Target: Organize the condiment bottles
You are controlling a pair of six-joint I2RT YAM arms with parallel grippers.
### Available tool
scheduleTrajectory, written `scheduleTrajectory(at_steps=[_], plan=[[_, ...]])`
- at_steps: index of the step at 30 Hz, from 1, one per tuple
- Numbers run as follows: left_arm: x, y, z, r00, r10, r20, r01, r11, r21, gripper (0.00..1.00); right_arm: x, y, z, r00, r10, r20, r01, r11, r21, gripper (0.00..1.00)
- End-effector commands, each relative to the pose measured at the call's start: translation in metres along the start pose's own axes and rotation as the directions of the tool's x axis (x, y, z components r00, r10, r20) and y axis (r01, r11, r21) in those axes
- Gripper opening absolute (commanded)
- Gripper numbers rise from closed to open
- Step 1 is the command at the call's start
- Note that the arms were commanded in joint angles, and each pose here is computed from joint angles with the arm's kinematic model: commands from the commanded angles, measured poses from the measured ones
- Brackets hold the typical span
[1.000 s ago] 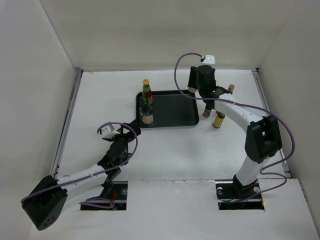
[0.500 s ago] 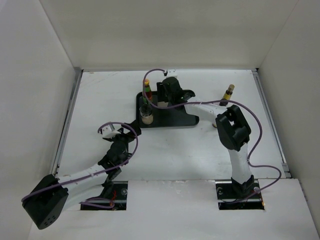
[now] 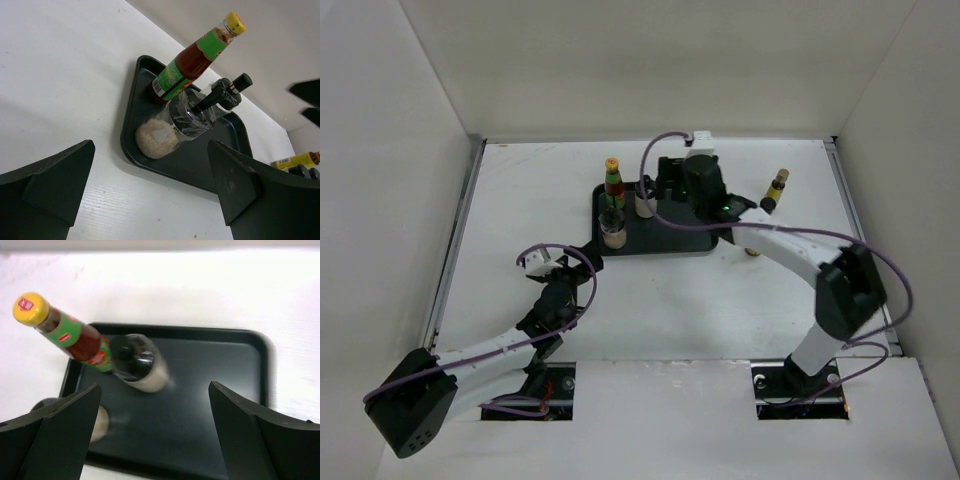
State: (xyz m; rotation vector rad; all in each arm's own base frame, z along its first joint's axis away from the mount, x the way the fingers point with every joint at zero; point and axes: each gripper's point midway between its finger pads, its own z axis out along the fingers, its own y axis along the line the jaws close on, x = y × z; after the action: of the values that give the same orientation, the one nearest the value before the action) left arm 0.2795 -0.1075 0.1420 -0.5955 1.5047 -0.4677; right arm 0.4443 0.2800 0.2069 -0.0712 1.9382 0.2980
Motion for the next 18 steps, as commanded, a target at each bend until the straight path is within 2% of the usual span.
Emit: scheduleTrajectory(at_steps=[1,7,11,13,18], plan=[[-0.006,-0.008,0.000,0.999,-0.044,0.018,0.043,0.999,0.027,1.00,-0.052,-0.057,-0.050,0.981,0.081,0.179,-0.101,0.989,0.105,0.95],[-0.004,-0.011,0.001,0.999,-0.043,0.007,0.043,0.998,0.037,1.00,-0.021,-0.177,-0.134,0.959,0.102,0.265,-0.206,0.893,0.400,0.96],[-0.002,-0.014,0.000,0.999,-0.044,-0.003,0.044,0.998,0.049,1.00,0.010,-0.231,-0.161,0.967,0.106,0.233,-0.221,0.807,0.548,0.95],[-0.001,-0.013,0.001,0.999,-0.040,-0.007,0.040,0.998,0.046,1.00,0.021,-0.239,-0.159,0.971,0.126,0.202,-0.220,0.799,0.560,0.93],[-0.002,-0.015,0.000,0.999,-0.045,-0.006,0.045,0.998,0.053,1.00,0.036,-0.230,-0.133,0.979,0.156,0.134,-0.203,0.836,0.511,0.87]])
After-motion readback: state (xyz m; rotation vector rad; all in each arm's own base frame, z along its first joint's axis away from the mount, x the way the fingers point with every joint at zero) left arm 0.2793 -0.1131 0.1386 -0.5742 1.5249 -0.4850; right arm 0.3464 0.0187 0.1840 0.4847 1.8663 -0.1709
